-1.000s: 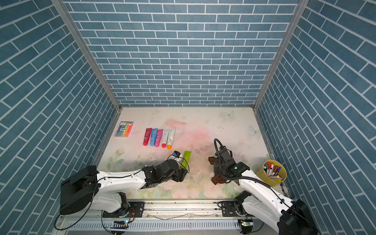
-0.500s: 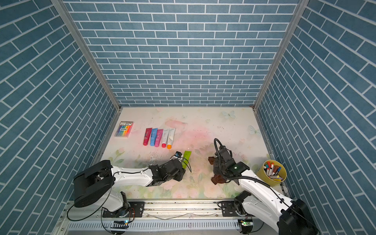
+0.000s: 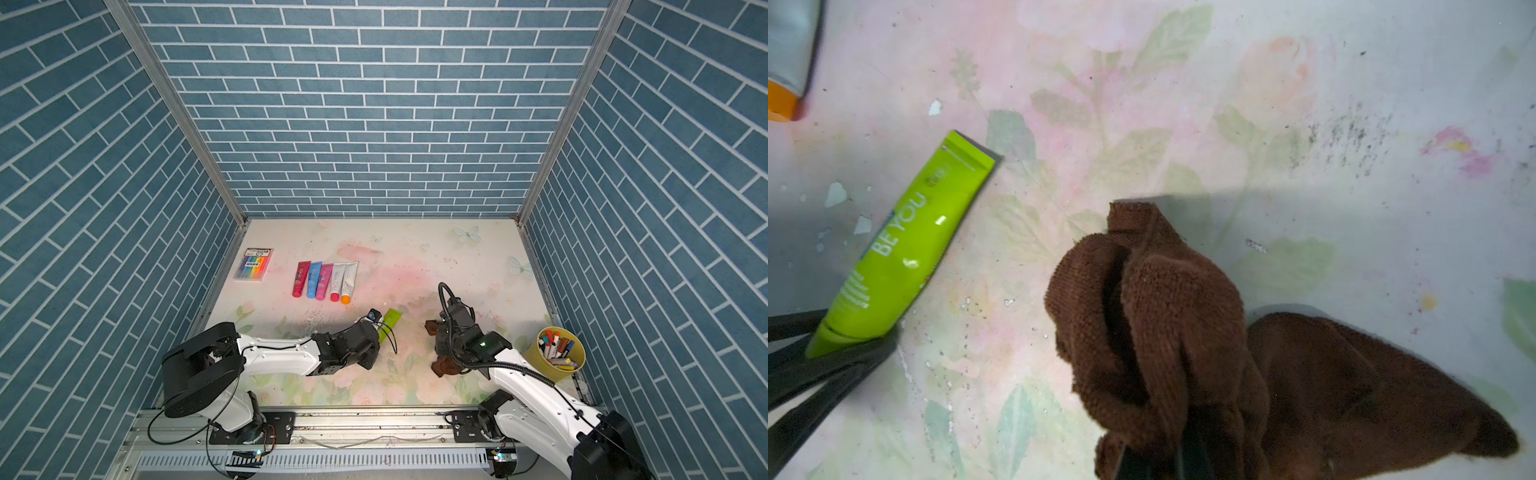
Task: Wipe the surface of the toothpaste tube
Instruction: Adjust the toothpaste at the center of the board, then wipe the dirt from the toothpaste tube.
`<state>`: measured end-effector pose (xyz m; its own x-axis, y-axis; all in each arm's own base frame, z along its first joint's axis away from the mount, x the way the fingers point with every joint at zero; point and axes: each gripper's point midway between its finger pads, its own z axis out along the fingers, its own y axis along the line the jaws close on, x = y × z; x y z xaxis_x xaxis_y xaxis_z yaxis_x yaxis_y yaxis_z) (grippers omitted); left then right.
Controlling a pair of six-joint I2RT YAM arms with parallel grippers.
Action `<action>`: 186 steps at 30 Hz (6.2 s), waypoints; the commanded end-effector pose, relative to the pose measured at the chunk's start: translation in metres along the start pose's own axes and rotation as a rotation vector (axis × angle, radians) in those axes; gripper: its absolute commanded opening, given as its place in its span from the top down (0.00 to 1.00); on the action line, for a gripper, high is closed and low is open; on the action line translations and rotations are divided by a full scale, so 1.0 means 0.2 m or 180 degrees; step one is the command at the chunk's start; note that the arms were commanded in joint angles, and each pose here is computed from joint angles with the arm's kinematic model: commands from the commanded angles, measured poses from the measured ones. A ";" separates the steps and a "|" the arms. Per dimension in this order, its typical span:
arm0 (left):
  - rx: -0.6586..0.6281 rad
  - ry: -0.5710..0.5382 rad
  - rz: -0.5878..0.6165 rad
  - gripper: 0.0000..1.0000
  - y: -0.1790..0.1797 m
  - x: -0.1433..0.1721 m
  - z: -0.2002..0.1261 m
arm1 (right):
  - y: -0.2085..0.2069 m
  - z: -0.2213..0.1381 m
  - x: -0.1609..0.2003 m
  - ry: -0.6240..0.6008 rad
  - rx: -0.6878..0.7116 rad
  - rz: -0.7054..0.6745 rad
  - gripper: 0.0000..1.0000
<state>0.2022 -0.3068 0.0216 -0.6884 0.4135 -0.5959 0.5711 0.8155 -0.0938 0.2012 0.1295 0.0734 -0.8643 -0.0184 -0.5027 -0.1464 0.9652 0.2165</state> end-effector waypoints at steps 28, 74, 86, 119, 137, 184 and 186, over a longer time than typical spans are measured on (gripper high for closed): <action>0.0513 0.0025 0.0636 0.92 -0.11 0.14 -0.04 | 0.40 0.43 -0.05 0.0612 -0.0577 -0.0415 1.00; 0.0101 -0.0049 0.0426 1.00 0.00 0.17 -0.06 | 0.15 0.44 0.03 0.0652 -0.0141 -0.0064 1.00; 0.0199 -0.0024 0.0483 1.00 -0.03 0.17 -0.05 | 0.70 0.22 0.08 0.0585 -0.1306 -0.0476 1.00; 0.0271 0.0013 0.0586 1.00 -0.07 0.18 -0.04 | 0.20 0.39 -0.08 0.0641 0.0046 -0.0128 1.00; 0.0288 0.0011 0.0595 1.00 -0.08 0.18 -0.04 | 0.73 0.40 0.08 0.0908 -0.1005 -0.0385 1.00; 0.0234 -0.0013 0.0574 1.00 -0.06 0.17 -0.04 | 0.42 0.44 0.17 0.0894 -0.0450 -0.0253 1.00; 0.0229 -0.0013 0.0571 1.00 -0.06 0.17 -0.04 | 0.35 0.47 0.12 0.0855 -0.0420 -0.0092 1.00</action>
<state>0.1749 -0.3083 0.0219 -0.5636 0.4992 -0.6581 0.7049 0.7060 -0.0681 0.2116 0.2705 0.0356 -0.9145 -0.1912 -0.3566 -0.3439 0.8318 0.4358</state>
